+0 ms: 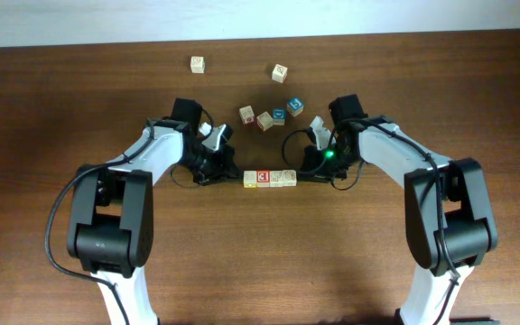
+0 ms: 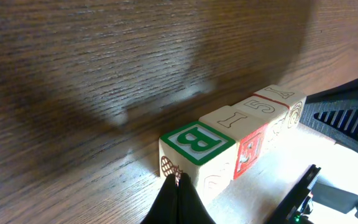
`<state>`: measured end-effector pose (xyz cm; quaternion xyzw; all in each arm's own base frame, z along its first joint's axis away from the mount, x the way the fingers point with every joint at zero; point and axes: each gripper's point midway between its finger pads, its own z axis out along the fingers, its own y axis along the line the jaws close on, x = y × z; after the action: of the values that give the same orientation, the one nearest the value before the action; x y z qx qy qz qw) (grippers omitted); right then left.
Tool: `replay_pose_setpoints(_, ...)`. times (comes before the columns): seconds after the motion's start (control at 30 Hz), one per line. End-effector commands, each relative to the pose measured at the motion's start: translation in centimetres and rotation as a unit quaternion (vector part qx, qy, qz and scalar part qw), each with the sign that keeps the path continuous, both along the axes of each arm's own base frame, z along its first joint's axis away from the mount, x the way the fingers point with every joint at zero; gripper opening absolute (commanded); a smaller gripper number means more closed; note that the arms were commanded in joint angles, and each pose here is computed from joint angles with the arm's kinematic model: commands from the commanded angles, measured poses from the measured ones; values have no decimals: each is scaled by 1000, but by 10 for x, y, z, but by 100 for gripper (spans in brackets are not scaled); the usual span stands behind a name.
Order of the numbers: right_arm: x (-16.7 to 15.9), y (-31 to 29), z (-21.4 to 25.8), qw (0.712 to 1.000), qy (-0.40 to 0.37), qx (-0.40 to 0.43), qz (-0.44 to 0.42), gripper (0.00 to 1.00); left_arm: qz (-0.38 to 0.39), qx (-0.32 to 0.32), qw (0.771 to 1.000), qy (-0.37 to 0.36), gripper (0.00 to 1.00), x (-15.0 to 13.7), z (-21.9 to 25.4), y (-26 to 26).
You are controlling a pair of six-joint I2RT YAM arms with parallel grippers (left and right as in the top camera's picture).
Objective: Rotate 4 blocks
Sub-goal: 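Squeeze the block row between left and right grippers at its ends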
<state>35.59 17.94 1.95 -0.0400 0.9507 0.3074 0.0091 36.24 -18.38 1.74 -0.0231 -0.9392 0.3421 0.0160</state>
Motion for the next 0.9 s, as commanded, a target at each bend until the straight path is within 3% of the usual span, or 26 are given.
replay_pose_setpoints(0.0, 2, 6, 2, 1000, -6, 2, 9, 4, -3, -12, 1000, 9, 0, -5, 0, -5)
replay_pose_setpoints(0.27, 2, 6, 2, 1000, -6, 2, 9, 4, -4, -27, 1000, 8, 0, -4, 3, -9)
replay_pose_setpoints(0.43, 4, 1, -1, 1000, 6, -14, -15, 9, -4, -27, 1000, 8, 0, -5, 3, -9)
replay_pose_setpoints(0.57, 5, -2, -3, 999, 12, -24, -28, 4, -4, -27, 1000, 8, 0, -5, 3, -9)
replay_pose_setpoints(0.87, 5, -4, -5, 999, 15, -33, -37, 4, -4, -26, 1000, 8, 0, -5, 3, -9)
